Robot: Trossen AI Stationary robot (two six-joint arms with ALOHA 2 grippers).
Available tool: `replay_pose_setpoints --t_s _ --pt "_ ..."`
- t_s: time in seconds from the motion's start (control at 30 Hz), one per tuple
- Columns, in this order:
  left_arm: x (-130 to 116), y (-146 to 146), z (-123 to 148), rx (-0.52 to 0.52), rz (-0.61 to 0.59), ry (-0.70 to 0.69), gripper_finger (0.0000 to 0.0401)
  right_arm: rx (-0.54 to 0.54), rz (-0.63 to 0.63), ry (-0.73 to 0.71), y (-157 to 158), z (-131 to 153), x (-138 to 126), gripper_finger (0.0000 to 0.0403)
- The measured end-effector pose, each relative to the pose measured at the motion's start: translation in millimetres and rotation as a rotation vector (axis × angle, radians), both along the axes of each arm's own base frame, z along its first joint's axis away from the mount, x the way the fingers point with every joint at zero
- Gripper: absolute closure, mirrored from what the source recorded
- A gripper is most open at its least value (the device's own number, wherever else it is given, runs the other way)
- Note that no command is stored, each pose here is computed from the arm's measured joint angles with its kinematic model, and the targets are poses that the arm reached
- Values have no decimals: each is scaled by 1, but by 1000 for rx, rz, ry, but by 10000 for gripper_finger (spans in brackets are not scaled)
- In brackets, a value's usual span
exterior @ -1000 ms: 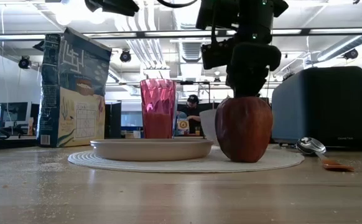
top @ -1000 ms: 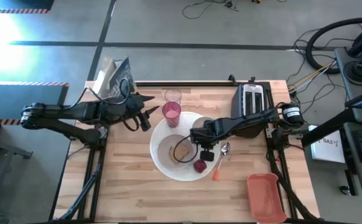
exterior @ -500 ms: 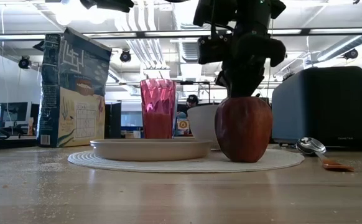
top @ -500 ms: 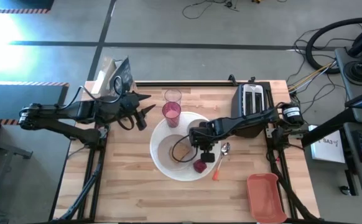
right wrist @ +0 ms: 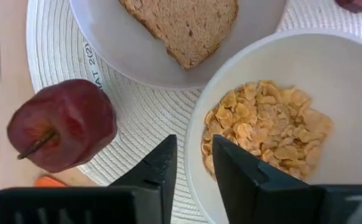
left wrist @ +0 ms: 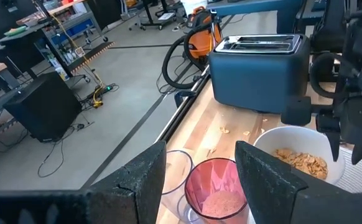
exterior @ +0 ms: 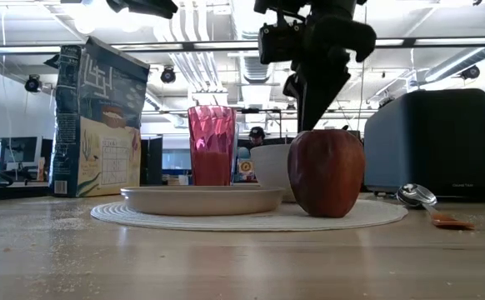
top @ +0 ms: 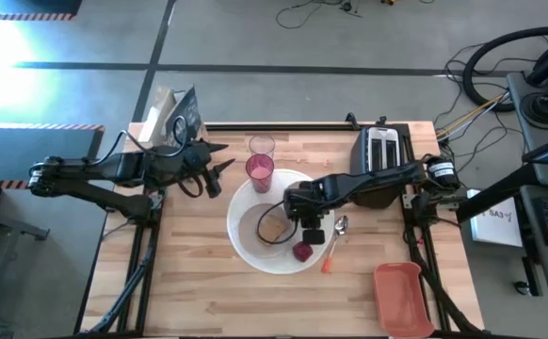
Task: Arrange a breakfast setting
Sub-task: Adjust the white bowl, then return to Home Position
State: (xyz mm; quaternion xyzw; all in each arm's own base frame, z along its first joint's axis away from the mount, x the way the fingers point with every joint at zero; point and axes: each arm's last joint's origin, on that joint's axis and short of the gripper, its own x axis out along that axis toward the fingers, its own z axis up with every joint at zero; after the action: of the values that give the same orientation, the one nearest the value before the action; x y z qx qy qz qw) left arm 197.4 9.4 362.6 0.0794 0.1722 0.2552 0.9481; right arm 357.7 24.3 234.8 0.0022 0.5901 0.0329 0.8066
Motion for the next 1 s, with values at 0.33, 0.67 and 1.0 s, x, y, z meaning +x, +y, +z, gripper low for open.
replay_pose_setpoints --t_s 0.33,0.67,1.0 --pt "-6 0 1 -13 5 1 225 48 -96 69 -2 18 -12 277" --pt "-13 0 5 -22 7 -26 225 78 12 -120 -5 52 -28 281" --pt "-15 0 6 -24 8 -34 225 90 -73 -326 -26 43 -74 285"
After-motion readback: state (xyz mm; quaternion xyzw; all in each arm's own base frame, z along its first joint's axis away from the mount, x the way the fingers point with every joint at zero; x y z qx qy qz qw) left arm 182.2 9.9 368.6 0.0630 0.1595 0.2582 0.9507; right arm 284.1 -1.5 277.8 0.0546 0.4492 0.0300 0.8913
